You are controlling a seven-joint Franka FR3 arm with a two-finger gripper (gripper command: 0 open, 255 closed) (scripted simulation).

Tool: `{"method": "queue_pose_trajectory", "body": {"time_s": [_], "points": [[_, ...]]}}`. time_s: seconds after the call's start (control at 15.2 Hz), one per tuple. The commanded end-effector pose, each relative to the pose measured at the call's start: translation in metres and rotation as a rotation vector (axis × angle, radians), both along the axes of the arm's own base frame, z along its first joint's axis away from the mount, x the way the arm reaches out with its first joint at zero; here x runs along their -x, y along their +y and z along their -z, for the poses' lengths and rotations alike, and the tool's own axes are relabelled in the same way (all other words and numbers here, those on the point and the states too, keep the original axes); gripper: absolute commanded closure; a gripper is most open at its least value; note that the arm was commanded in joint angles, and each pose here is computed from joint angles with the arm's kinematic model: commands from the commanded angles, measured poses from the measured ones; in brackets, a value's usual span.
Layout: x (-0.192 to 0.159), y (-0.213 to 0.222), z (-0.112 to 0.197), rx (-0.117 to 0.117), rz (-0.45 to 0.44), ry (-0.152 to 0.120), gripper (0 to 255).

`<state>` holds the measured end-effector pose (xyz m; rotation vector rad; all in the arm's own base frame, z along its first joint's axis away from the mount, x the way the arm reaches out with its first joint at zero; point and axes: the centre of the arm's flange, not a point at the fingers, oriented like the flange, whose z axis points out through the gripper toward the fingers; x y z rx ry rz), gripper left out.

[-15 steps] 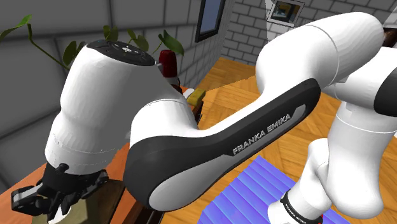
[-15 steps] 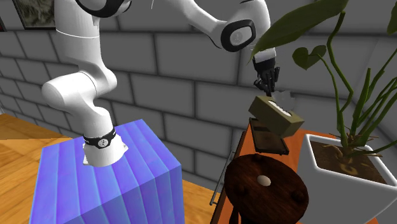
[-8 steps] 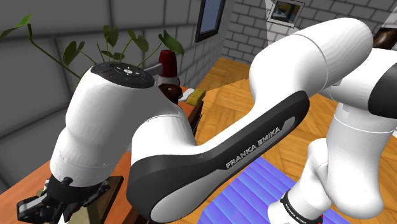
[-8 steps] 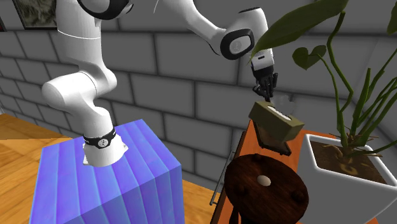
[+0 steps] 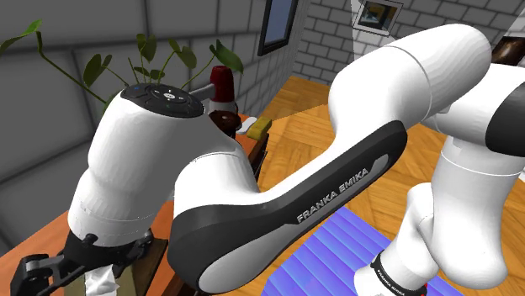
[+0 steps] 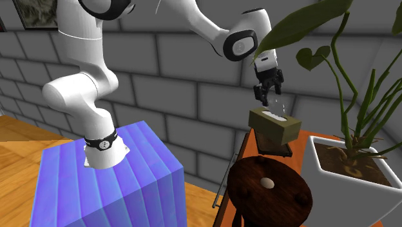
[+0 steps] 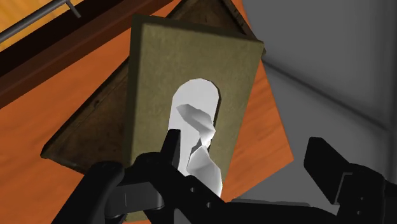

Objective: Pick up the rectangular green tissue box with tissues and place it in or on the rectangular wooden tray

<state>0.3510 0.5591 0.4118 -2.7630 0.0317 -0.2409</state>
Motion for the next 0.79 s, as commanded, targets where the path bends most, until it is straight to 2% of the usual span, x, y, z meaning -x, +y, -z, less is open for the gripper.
{"method": "queue_pose_trajectory", "body": {"time_s": [0.0, 0.07, 0.33, 0.73], "points": [[0.0, 0.0, 0.0, 0.0, 0.0, 0.0, 0], [0.0, 0.0, 0.0, 0.0, 0.0, 0.0, 0], [0.009, -0.018, -0.046, 0.0, 0.0, 0.0, 0], [0.009, -0.018, -0.046, 0.0, 0.0, 0.0, 0]]}}
